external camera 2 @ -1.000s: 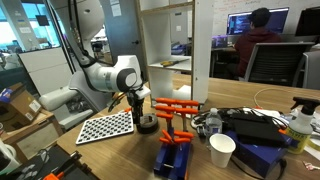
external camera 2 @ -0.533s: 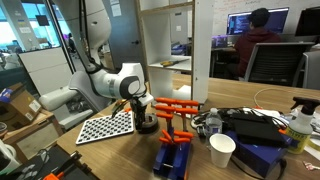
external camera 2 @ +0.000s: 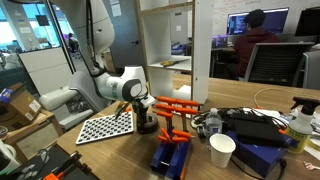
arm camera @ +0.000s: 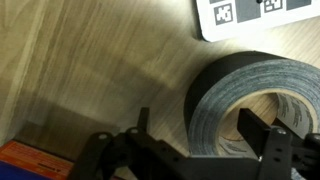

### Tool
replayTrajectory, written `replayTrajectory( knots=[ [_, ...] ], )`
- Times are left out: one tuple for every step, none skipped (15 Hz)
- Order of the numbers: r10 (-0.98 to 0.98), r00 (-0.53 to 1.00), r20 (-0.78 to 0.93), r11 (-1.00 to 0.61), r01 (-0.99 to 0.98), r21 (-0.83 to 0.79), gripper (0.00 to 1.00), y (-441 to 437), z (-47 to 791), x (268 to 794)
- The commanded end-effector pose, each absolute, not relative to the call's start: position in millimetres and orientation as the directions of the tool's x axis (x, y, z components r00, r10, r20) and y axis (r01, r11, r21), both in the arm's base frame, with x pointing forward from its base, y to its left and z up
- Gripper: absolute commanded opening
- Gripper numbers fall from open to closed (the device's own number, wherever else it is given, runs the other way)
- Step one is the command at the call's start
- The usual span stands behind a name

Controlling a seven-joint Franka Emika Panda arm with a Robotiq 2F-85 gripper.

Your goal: Put the black tape on the pair of scissors

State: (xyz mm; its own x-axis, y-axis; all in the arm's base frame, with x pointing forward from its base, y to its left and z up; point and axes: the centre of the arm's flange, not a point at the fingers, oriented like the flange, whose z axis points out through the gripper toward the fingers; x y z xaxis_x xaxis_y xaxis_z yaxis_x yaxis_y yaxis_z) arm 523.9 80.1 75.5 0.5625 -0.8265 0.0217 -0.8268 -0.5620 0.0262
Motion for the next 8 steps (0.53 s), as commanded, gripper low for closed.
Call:
replayTrajectory(
  knots=[
    [-0.8,0.599,0.035,-0.599,-0.8,0.03,0.58,77.2,56.6,534.0],
    [-0.796,0.604,0.037,-0.603,-0.797,0.031,0.51,77.8,57.1,533.4],
    [-0.793,0.608,0.038,-0.607,-0.794,0.032,0.42,77.6,57.3,533.4],
    [-0.789,0.613,0.04,-0.612,-0.79,0.033,0.35,77.7,58.2,533.2],
    [-0.787,0.615,0.042,-0.614,-0.788,0.033,0.28,77.8,58.6,533.9],
    [-0.784,0.619,0.043,-0.618,-0.785,0.032,0.2,78.6,59.2,534.3],
    [-0.783,0.62,0.044,-0.619,-0.785,0.032,0.13,78.5,59.0,534.5],
    [-0.781,0.622,0.047,-0.621,-0.783,0.032,0.07,78.3,59.9,534.1]
  ],
)
